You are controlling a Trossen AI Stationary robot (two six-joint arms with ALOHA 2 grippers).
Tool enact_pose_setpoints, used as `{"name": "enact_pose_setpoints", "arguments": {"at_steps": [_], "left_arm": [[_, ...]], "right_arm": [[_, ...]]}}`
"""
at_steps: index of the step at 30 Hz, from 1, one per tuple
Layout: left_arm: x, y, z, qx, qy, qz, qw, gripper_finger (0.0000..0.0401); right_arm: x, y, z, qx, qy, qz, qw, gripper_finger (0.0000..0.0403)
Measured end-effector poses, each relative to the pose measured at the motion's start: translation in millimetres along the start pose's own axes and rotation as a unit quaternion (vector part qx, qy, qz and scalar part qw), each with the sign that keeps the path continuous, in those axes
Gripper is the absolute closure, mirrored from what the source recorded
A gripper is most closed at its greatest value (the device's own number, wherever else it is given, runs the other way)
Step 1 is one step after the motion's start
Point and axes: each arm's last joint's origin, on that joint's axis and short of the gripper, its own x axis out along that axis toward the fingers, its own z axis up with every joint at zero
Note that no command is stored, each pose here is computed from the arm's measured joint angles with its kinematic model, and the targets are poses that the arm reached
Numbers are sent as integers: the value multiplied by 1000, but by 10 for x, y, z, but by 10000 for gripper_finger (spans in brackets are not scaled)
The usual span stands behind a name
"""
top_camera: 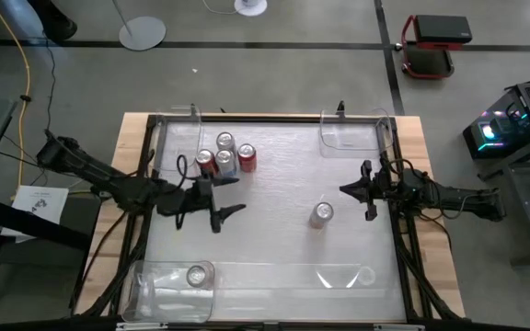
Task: Sort soda cans
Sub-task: Put the right orange and white soda can into the bottom transparent bin
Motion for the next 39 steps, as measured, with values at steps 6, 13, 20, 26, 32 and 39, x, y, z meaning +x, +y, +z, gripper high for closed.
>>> {"name": "enact_pose_setpoints", "arguments": {"at_steps": [6, 13, 20, 26, 32, 39], "left_arm": [[37, 63, -1, -15, 1, 11, 1000, 55], [37, 56, 44, -27, -19, 6, 999, 55], [31, 57, 33, -14, -13, 6, 1000, 55], [-68, 109, 8, -12, 20, 16, 1000, 55], [-162, 150, -10, -16, 46, 18, 999, 55], [-187, 103, -55, -3, 62, 7, 998, 55]], "right_arm": [[-16, 17, 173, 139, -87, 23, 986, 400], [-52, 40, 341, 99, -172, 48, 979, 391], [-48, 52, 664, 74, -102, 6, 992, 304], [15, 23, 1083, 56, 73, -123, 988, 210], [256, 39, 1424, 50, 184, -123, 974, 146], [667, 43, 1343, 23, 308, -51, 950, 102]]}}
